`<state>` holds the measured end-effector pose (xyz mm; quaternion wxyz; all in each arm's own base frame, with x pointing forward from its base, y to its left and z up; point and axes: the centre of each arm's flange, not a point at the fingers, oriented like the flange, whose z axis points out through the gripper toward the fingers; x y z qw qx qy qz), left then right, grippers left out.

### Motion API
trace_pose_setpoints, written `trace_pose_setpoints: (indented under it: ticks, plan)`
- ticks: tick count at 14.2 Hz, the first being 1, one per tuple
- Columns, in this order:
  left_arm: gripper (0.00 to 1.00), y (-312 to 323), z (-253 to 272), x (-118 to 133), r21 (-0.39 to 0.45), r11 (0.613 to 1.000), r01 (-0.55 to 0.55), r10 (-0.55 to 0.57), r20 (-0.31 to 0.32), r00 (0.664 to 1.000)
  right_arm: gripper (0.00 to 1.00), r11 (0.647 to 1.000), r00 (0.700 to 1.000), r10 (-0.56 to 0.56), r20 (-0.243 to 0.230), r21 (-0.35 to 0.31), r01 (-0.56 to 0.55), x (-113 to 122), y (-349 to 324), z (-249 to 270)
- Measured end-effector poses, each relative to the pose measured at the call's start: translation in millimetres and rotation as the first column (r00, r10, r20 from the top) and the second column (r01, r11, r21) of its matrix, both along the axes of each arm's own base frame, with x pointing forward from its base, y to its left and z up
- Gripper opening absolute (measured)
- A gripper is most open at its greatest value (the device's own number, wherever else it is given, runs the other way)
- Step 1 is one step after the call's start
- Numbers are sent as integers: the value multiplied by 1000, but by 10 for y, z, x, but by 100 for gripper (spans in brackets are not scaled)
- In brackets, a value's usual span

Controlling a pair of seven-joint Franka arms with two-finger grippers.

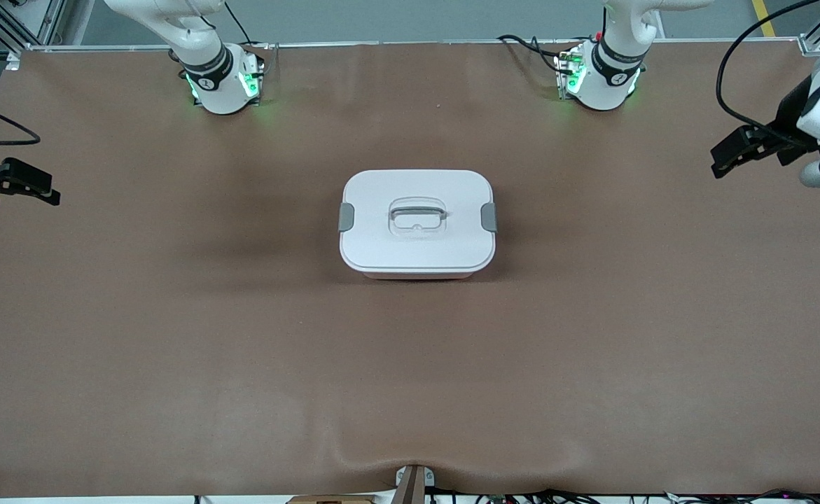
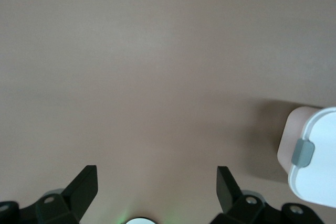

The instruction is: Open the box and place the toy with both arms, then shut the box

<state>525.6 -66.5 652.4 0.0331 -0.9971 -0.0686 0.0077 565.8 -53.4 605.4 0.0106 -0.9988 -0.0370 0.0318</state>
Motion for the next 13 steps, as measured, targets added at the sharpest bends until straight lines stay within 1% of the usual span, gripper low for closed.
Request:
trace_pose_setpoints:
  ticks: [3,5,8,11,13]
  plan:
    - [100,-14,13,-240,0,1000,28,-28,20,999,100,1000,1000,-12,-5,0,12,-6,-4,-3]
    - [100,0,67,-310,-7,999,31,-31,34,999,100,1000,1000,-26,-7,-1,26,-9,-3,-5]
    - [100,80,103,-300,-13,1000,20,-19,51,999,100,999,999,-35,-9,-2,35,-10,-2,-6]
    - [100,71,95,-275,-44,999,24,-22,47,999,100,999,999,-38,-8,-2,38,-9,0,-5]
    - [100,63,68,-250,-49,999,25,-22,42,999,100,999,999,-39,-6,-2,39,-6,0,-3]
